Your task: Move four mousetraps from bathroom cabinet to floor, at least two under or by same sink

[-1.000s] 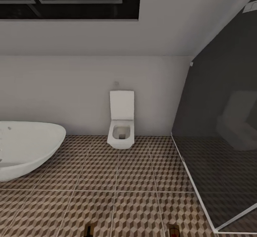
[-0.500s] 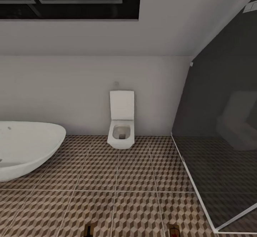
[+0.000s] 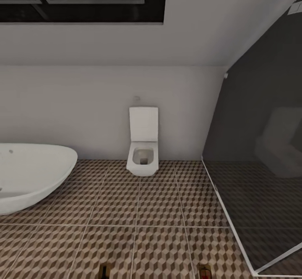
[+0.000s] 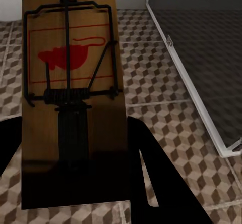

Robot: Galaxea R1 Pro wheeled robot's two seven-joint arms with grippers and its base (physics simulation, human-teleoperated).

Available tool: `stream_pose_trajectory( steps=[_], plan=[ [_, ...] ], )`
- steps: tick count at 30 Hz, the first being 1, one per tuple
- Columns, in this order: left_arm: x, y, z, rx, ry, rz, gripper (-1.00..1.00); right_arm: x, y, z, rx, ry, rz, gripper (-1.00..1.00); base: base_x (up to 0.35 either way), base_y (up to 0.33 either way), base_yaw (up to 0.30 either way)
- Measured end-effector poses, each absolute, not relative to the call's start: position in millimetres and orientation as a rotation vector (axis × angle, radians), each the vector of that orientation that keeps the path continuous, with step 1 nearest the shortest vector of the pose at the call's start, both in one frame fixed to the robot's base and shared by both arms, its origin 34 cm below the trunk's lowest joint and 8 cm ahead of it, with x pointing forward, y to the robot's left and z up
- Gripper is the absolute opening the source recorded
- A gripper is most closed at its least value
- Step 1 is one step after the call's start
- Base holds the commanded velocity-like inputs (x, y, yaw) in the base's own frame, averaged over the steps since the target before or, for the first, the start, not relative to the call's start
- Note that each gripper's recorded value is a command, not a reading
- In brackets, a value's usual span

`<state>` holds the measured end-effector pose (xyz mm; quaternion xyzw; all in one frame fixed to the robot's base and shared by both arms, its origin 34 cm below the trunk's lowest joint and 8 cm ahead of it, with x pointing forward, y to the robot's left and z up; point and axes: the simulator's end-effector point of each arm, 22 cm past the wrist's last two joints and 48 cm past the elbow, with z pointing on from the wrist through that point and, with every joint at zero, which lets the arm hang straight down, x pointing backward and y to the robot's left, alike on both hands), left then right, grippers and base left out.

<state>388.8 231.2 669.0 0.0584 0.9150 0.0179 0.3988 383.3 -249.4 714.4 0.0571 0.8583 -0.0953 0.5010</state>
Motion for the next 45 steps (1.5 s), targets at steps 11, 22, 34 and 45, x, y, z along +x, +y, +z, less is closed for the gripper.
stream_pose_trajectory(
  steps=[11,22,34,45],
  plan=[
    [389,230,669,0.149,2.317,0.042,-1.00,384,-249,714,0.138,2.074,-0.230,-1.00,0.238,0.111,0.000],
    [379,235,655,0.153,2.409,0.067,-1.00,377,-242,689,0.098,2.218,-0.247,-1.00,0.040,0.005,0.000],
    [513,196,701,0.184,2.511,-0.009,-1.00,499,-193,731,0.116,2.261,-0.181,-1.00,0.000,0.000,0.000],
    [631,238,783,0.040,2.586,0.051,-1.00,602,-179,869,0.175,2.138,-0.149,-1.00,0.000,0.000,0.000]
  ],
)
